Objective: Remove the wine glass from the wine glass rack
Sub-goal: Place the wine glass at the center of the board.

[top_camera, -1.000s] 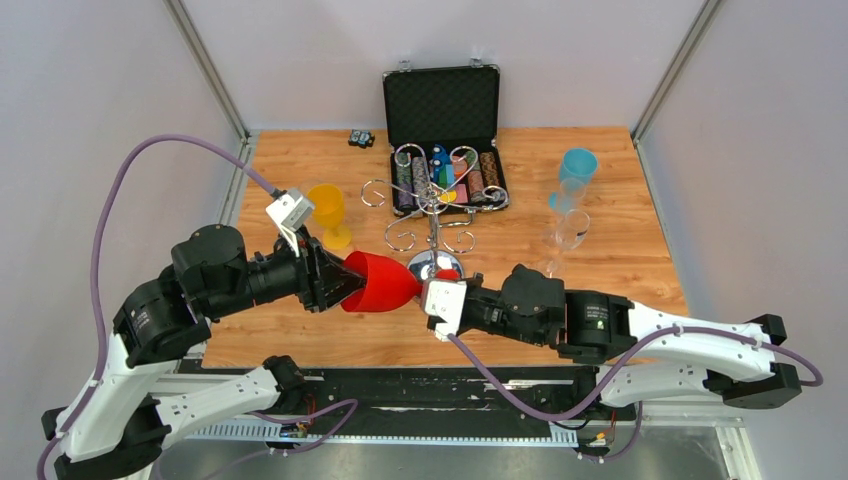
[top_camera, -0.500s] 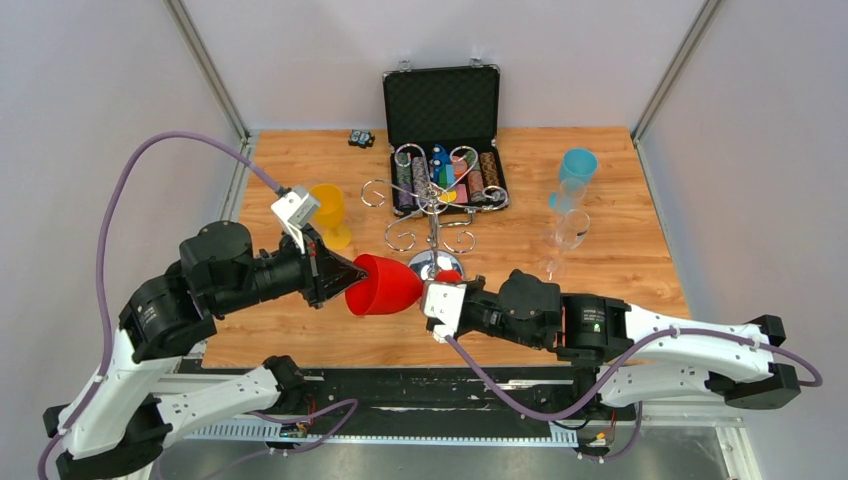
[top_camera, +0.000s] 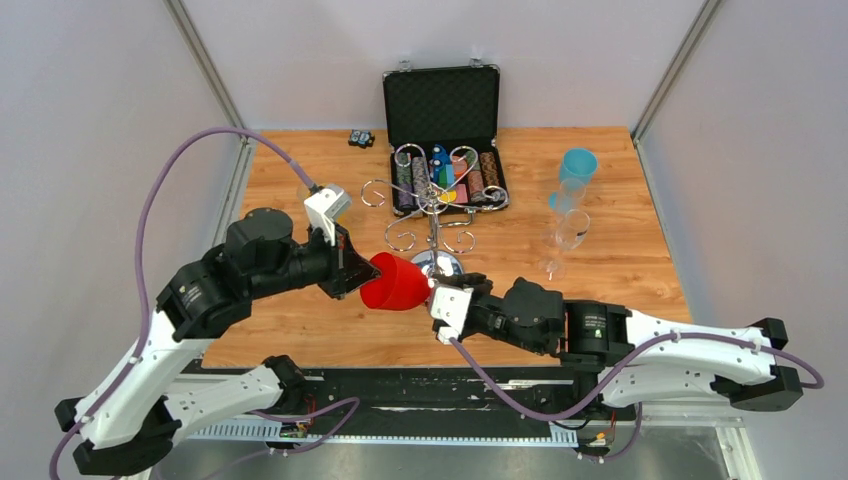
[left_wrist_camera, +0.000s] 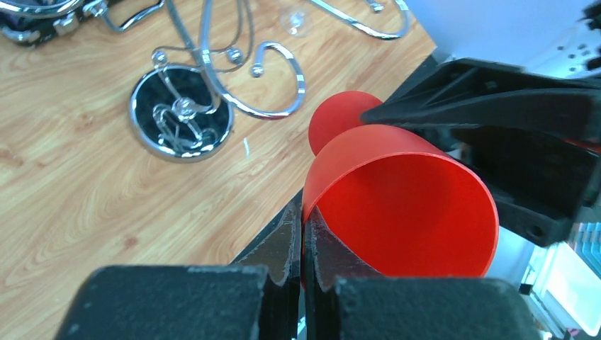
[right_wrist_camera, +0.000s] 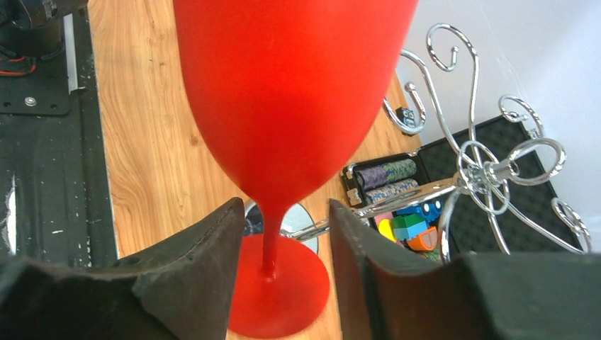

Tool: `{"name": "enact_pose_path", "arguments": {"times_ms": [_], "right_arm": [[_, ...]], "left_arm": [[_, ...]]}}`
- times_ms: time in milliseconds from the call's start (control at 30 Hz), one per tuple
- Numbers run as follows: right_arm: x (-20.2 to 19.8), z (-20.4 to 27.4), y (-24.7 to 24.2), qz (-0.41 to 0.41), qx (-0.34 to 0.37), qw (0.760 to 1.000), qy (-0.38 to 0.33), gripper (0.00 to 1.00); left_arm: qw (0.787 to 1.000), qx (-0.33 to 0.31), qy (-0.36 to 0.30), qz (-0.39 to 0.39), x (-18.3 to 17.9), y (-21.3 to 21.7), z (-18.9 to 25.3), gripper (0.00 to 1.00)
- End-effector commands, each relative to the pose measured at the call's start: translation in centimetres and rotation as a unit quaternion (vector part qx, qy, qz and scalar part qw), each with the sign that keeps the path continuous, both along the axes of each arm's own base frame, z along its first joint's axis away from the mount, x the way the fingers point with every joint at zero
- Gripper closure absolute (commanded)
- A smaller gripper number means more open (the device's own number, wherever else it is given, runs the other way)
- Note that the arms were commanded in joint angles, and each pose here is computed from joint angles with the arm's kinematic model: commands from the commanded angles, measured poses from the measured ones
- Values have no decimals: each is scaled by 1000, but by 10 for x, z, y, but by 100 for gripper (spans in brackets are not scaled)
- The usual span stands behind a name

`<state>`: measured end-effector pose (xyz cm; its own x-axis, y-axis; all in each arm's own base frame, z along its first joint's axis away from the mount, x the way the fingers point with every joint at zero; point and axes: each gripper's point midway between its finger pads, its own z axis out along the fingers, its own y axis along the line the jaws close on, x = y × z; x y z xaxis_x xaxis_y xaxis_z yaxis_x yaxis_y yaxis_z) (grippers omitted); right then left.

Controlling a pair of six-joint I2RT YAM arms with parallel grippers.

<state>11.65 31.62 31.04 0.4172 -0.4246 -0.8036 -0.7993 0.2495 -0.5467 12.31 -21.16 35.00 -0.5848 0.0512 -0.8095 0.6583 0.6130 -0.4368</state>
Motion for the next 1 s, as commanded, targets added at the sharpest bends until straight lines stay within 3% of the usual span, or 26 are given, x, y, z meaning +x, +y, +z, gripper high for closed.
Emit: {"name": "enact_pose_path", "arguments": {"times_ms": [0,433,633,967], "right_arm": [[3,22,-13,-23,55,998,-1,48],[4,15,-44,-46,86,995,15,41],[11,8,-51,-71,83,994,12,40],[15,24,-64,-107,147,982,50,38]], "left_arm": [[1000,-1,3,-3,13,-3,-8,100],[995,77,30,64,41,41,-52,100],[981,131,27,137,57,74,-64,100],[956,186,61,220,94,111,-98,100]]}}
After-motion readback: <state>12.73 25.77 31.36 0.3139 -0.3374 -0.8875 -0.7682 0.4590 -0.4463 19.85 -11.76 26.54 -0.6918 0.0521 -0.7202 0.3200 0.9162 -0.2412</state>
